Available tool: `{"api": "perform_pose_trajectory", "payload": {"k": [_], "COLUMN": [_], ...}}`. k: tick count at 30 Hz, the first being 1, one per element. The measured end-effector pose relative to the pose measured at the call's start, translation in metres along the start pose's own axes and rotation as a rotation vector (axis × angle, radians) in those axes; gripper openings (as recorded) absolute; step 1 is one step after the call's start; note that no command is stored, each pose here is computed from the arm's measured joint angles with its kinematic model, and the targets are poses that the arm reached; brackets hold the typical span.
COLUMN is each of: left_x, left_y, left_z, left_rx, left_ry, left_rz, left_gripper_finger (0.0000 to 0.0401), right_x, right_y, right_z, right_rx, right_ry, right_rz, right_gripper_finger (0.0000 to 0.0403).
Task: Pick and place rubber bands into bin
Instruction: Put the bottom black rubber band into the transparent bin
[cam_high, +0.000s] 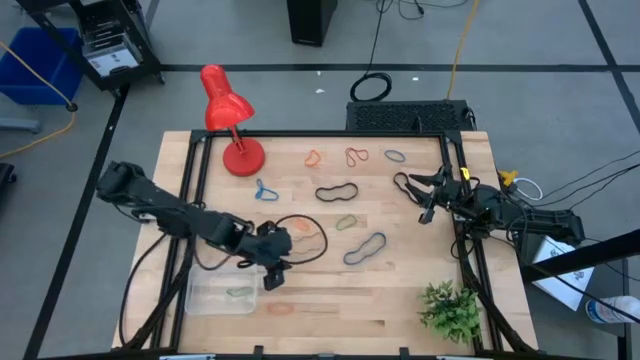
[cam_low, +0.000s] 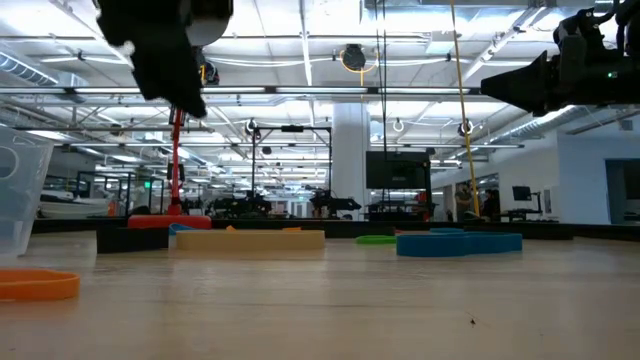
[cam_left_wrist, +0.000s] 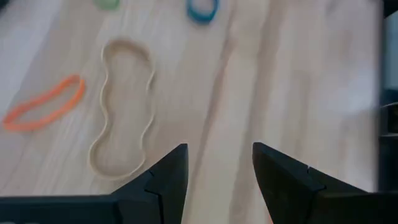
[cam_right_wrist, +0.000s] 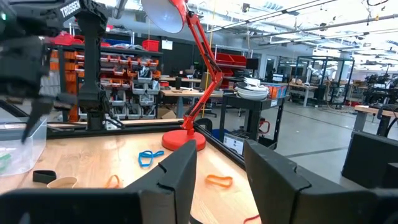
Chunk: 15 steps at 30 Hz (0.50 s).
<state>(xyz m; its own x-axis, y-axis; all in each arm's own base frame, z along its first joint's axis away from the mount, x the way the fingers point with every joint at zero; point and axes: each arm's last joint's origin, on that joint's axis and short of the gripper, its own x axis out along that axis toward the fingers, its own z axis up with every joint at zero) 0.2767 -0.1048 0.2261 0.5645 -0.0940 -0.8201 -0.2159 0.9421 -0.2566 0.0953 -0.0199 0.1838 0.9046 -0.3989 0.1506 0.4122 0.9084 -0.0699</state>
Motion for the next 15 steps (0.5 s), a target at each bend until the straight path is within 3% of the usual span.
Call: {"api": "perform_pose_trajectory", "payload": {"k": [9,15], "left_x": [0.025,0.027], "left_y": [0.019,0.022], "left_z": [-0.015,-0.022], "left_rx": [-0.134,-0.237], "left_ry": [0.217,0.279], "left_rz": [0.161,0.224], "left_gripper_finger": [0.0168,0.0152], "right_x": [0.000,0.000], "right_y": [0.000,0.000], "right_z": [-0.001,-0.002], "right_rx": [-0.004,-0.005], "right_ry": [0.014,0.022], "right_rz": [0.002,0.003], "right_gripper_finger": [0.0130,0.0130]}}
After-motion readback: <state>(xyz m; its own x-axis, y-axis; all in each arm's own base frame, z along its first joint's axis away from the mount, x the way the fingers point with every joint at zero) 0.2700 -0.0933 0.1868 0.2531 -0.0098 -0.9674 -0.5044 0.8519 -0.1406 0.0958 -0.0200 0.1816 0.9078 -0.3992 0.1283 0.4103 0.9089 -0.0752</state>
